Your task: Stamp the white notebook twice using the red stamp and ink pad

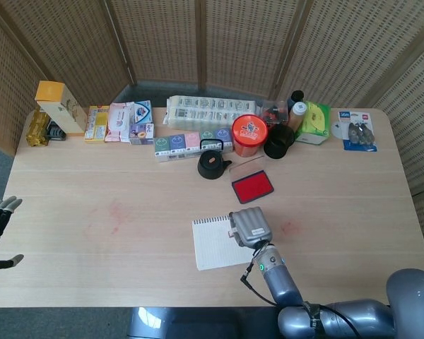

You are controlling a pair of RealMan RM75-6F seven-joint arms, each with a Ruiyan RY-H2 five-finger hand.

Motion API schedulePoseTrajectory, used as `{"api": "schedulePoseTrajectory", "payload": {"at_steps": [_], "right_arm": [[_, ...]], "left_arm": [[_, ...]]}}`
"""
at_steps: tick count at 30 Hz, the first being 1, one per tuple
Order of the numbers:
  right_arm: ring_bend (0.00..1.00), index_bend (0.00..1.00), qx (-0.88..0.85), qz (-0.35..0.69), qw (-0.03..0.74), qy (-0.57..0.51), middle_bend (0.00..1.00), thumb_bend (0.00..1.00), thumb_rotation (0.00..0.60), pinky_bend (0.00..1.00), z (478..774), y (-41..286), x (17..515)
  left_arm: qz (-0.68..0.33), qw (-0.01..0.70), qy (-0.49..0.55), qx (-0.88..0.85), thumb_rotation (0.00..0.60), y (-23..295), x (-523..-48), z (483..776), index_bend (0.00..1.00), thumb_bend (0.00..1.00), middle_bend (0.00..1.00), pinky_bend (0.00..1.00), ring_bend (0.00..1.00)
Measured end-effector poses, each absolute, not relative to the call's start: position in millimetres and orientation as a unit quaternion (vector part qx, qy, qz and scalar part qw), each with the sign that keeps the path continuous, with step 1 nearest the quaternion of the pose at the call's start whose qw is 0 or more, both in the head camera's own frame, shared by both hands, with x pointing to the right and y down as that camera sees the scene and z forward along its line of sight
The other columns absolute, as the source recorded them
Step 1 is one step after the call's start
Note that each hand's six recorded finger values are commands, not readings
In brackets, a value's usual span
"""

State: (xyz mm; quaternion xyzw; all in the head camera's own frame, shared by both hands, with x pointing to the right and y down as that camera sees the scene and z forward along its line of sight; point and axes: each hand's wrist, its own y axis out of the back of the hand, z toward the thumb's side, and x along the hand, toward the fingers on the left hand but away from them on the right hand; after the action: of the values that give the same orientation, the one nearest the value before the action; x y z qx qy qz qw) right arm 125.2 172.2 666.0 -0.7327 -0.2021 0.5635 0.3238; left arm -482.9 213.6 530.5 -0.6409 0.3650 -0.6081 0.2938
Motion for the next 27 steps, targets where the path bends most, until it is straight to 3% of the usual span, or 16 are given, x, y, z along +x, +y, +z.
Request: {"api": "schedulePoseTrajectory", "payload": {"at_steps": [9, 27], "right_arm": [[1.00, 0.60, -0.725, 0.567, 0.340, -0.192, 1.00, 0.52, 0.600, 1.00, 643.7, 171.9, 118.5], [1.00, 0.61, -0.713, 0.594, 0.325, -0.181, 1.00, 0.52, 0.600, 1.00, 680.4, 180.8, 138.7]], "left_arm": [[-0.606, 0.295, 0.363, -0.643, 0.600, 214.5, -481.3, 530.2, 0.00, 0.00, 0.00, 0.00, 0.00], [-0.609, 0.294, 0.364, -0.641, 0.600, 214.1, -482.9, 531.4, 0.00, 0.00, 0.00, 0.00, 0.00]]}}
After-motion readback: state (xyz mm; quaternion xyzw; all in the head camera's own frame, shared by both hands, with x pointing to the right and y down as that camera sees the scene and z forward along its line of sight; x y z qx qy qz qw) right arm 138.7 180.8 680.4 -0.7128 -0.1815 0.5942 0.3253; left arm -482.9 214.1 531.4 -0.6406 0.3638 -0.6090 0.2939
